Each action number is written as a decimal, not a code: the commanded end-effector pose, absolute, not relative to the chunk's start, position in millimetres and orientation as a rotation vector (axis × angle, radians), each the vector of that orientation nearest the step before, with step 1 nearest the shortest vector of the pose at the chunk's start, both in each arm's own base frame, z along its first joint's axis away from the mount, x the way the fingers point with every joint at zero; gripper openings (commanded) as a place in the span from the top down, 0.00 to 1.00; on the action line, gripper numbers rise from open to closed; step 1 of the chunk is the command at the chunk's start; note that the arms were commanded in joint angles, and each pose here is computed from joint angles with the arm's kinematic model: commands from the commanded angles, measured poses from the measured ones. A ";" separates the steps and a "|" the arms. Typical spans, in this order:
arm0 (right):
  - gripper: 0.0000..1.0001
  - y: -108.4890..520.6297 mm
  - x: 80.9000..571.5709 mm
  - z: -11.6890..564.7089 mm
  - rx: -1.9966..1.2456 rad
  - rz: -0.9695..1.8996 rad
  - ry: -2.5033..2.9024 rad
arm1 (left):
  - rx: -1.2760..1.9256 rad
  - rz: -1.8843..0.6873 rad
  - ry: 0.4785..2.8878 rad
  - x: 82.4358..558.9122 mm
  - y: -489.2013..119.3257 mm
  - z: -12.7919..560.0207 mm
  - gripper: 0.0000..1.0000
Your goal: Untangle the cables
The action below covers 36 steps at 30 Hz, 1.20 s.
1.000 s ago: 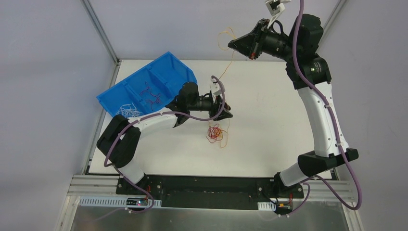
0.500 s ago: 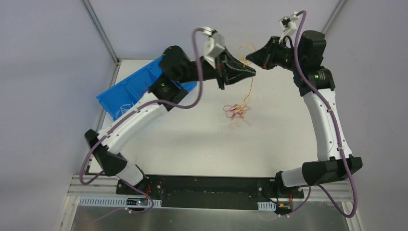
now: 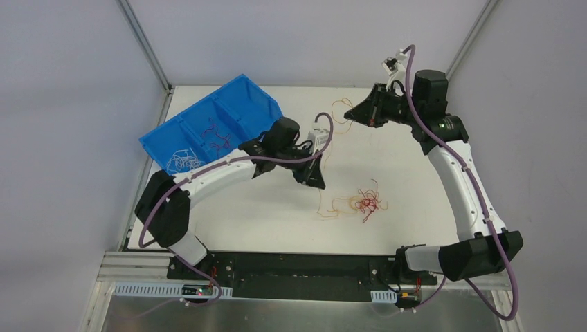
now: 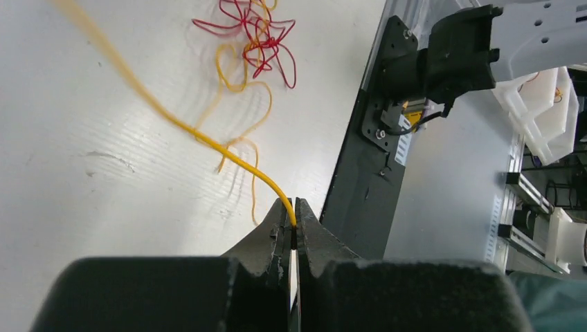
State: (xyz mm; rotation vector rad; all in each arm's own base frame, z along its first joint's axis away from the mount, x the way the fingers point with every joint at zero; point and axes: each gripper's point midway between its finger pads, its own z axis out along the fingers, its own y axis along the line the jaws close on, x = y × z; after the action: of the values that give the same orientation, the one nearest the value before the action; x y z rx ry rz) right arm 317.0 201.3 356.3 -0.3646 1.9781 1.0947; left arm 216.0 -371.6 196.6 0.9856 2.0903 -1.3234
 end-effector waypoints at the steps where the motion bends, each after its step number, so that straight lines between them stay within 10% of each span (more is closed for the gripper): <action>1: 1.00 200.5 299.4 363.8 -0.442 1.086 1.940 | 0.926 -1.298 1.288 229.7 -367.0 462.7 1.00; 4: 1.00 205.5 299.6 363.6 -0.427 1.128 1.942 | 0.770 -1.375 1.185 238.4 -352.3 536.6 1.00; 11: 1.00 215.3 285.7 346.4 -0.463 1.166 1.981 | 0.788 -1.423 1.898 238.4 -354.7 316.4 1.00; 16: 1.00 212.3 276.6 336.6 -0.513 1.134 2.016 | 0.343 -1.358 1.518 296.1 -307.4 440.6 1.00; 20: 1.00 216.9 276.6 332.0 -0.518 1.172 2.033 | 0.842 -1.477 2.197 193.7 -348.8 260.5 1.00; 24: 1.00 227.4 258.7 325.8 -0.550 1.265 2.061 | 0.769 -1.116 1.641 256.7 -320.4 333.7 1.00; 28: 1.00 236.7 249.3 317.7 -0.585 1.288 2.068 | 0.803 -1.269 1.641 258.0 -317.8 351.1 1.00; 29: 0.94 237.5 251.3 313.6 -0.579 1.277 2.080 | 0.806 -1.288 1.641 255.0 -318.1 350.0 1.00; 32: 0.33 228.2 268.2 287.6 -0.508 1.156 2.171 | 0.750 -1.267 1.581 261.6 -315.8 369.3 1.00; 36: 0.20 199.2 287.3 261.3 -0.495 1.016 2.203 | 0.490 -1.214 1.581 295.5 -304.5 415.6 1.00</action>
State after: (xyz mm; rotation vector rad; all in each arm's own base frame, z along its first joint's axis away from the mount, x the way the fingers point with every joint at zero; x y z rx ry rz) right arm 267.2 226.5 284.8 -0.5111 2.1809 1.1731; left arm 274.0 -313.3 334.3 0.6804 1.7430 -1.2461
